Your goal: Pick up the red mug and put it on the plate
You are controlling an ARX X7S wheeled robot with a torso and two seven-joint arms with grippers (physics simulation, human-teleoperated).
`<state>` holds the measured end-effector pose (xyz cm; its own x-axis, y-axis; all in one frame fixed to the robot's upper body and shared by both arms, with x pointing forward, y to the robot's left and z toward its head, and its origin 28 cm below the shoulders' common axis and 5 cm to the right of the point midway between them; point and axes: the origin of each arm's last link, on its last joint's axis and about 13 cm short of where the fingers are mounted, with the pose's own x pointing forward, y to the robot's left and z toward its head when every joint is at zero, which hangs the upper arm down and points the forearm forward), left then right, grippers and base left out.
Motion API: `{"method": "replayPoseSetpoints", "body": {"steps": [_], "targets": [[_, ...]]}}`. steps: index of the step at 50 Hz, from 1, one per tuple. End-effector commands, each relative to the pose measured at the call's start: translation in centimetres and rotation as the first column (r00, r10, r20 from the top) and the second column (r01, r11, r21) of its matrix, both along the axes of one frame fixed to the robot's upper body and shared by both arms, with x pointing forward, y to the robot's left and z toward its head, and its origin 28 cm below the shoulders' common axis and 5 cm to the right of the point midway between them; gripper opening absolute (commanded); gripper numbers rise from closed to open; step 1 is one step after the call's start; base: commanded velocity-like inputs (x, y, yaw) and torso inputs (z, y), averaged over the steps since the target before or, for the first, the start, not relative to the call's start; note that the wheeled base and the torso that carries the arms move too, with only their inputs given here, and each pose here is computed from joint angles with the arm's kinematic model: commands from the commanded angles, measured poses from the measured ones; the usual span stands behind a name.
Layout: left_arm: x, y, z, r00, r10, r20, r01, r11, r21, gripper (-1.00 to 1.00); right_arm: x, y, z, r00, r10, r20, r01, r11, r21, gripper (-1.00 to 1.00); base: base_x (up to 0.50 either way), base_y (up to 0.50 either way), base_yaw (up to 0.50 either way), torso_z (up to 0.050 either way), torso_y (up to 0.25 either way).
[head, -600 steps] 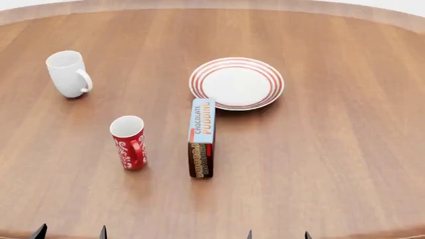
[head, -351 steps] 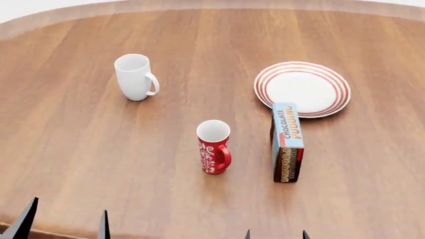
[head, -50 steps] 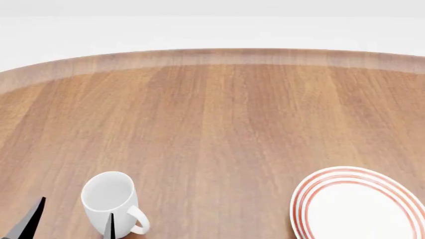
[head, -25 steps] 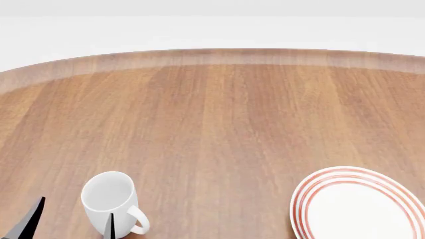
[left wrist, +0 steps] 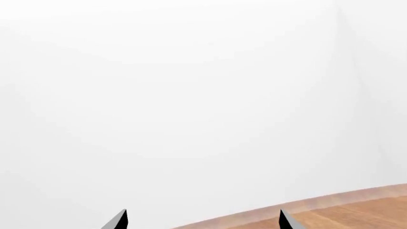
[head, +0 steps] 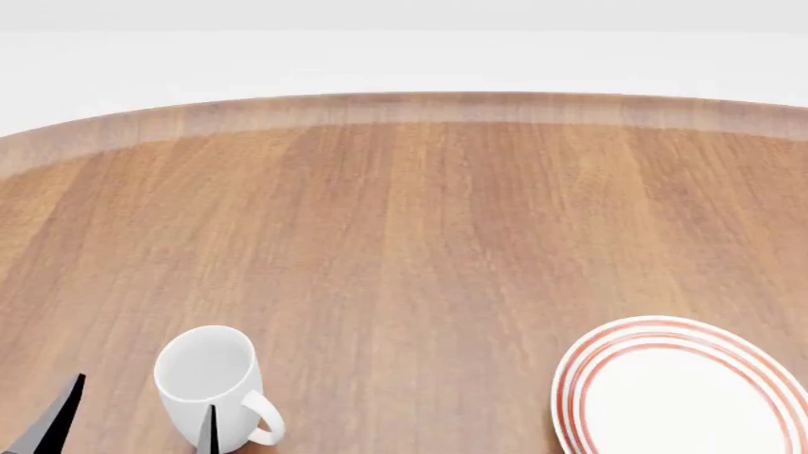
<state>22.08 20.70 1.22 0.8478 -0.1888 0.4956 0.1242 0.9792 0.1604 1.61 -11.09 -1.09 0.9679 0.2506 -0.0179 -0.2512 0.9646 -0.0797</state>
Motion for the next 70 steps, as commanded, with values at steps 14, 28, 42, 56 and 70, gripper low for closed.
{"method": "replayPoseSetpoints", "body": {"steps": [14, 28, 42, 56, 70], "targets": [[0.0, 0.0, 0.0, 1.0, 0.002, -0.001, -0.002, 1.0, 0.003, 1.0, -0.8, 0.1, -1.2, 0.999, 0.015, -0.031, -0.015, 1.0, 0.015, 1.0, 0.0, 0.0, 0.0, 0.0, 0.0], [0.0, 0.0, 0.0, 1.0, 0.001, -0.003, -0.001, 1.0, 0.003, 1.0, -1.4, 0.0, -1.9, 0.999, 0.011, -0.044, -0.01, 1.0, 0.025, 1.0, 0.0, 0.0, 0.0, 0.0, 0.0], [0.0, 0.0, 0.0, 1.0, 0.001, -0.003, -0.001, 1.0, 0.005, 1.0, -1.3, -0.2, -3.4, 0.998, -0.007, -0.069, 0.009, 0.999, 0.031, 1.0, 0.0, 0.0, 0.0, 0.0, 0.0], [0.0, 0.0, 0.0, 1.0, 0.001, -0.003, -0.001, 1.0, 0.006, 1.0, -1.2, -0.4, -3.9, 0.997, -0.013, -0.082, 0.015, 1.0, 0.019, 1.0, 0.0, 0.0, 0.0, 0.0, 0.0], [0.0, 0.0, 0.0, 1.0, -0.004, -0.005, 0.004, 1.0, 0.006, 1.0, -1.1, -0.6, -4.5, 0.995, -0.017, -0.099, 0.019, 1.0, 0.021, 1.0, 0.0, 0.0, 0.0, 0.0, 0.0]]}}
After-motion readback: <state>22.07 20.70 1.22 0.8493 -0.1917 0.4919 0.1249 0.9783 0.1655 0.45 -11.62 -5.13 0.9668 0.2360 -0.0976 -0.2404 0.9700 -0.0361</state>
